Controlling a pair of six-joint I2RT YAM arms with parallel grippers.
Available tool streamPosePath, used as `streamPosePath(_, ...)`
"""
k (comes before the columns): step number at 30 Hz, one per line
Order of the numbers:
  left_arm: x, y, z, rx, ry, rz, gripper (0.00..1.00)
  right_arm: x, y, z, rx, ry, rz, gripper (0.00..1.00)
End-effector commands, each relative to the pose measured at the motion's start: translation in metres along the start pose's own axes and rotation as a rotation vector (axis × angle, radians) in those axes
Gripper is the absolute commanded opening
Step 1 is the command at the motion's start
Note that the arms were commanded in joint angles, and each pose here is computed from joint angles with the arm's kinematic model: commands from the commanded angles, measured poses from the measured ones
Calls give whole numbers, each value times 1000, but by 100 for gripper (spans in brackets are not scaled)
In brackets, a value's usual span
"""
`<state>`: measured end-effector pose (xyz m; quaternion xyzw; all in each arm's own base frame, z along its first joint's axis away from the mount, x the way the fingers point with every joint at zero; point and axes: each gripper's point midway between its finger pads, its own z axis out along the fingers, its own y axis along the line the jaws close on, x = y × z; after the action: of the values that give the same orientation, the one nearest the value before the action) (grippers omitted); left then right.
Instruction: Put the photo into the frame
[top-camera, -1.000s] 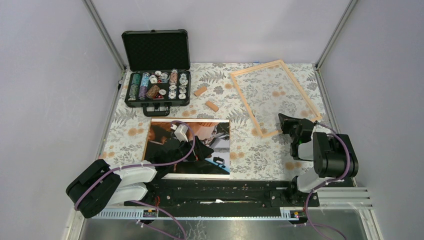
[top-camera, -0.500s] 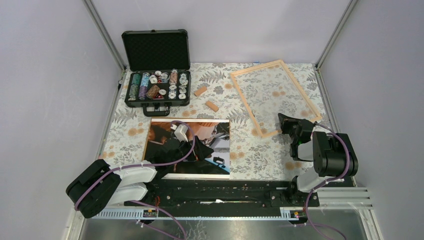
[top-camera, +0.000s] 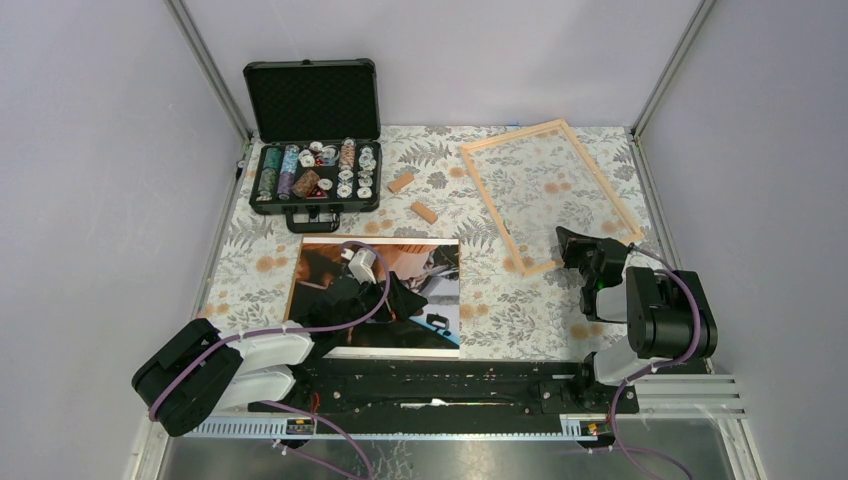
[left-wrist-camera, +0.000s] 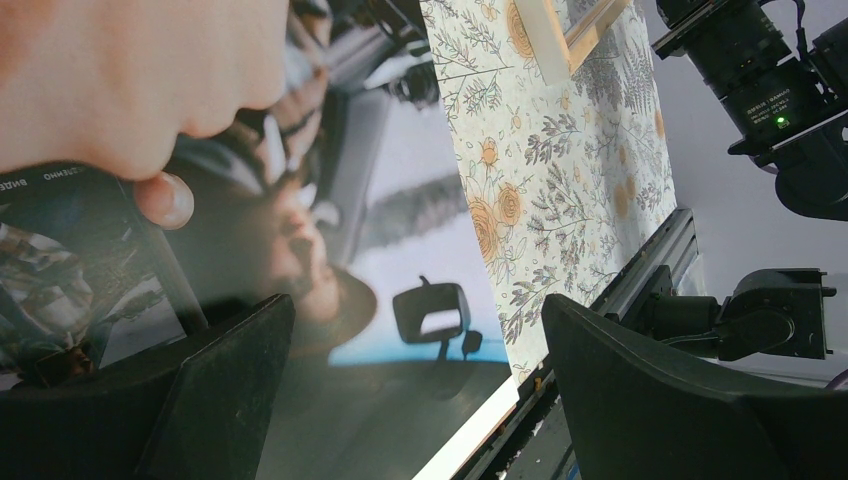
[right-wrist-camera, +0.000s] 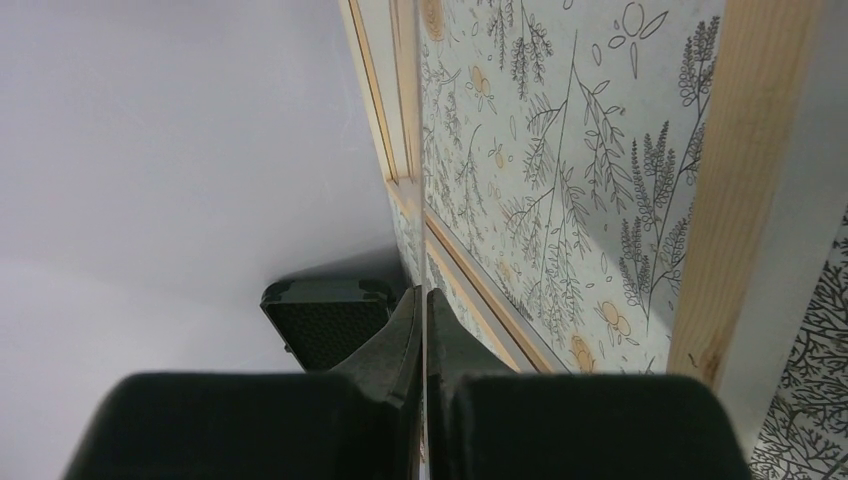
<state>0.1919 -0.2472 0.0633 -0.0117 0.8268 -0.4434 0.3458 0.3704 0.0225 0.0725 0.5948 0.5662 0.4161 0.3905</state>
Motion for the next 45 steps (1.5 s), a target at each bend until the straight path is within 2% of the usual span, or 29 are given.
streamPosePath(1,-12,-15,0,64,-42,13,99,5,8,-3,-27,14,3,0)
streamPosePath(10,-12,-15,0,65,-43,11,99,6,3,1,-26,23,17,0)
streamPosePath(12,-12,-15,0,64,-44,11,99,7,2,2,-25,25,16,3)
streamPosePath(19,-13,-15,0,67,-46,10,99,7,2,1,-2,27,-21,21)
streamPosePath(26,-13,-15,-1,67,-48,9,99,10,-5,0,77,48,-118,49)
streamPosePath(33,-13,-15,-2,70,-51,9,99,16,-20,-2,234,136,-378,71)
streamPosePath(35,-12,-15,-2,71,-49,9,99,17,-24,-3,262,163,-470,81)
streamPosePath(40,-12,-15,-2,71,-49,6,99,17,-31,-5,350,206,-588,92)
streamPosePath(45,-13,-15,-2,73,-52,4,99,13,-49,-6,524,219,-598,93)
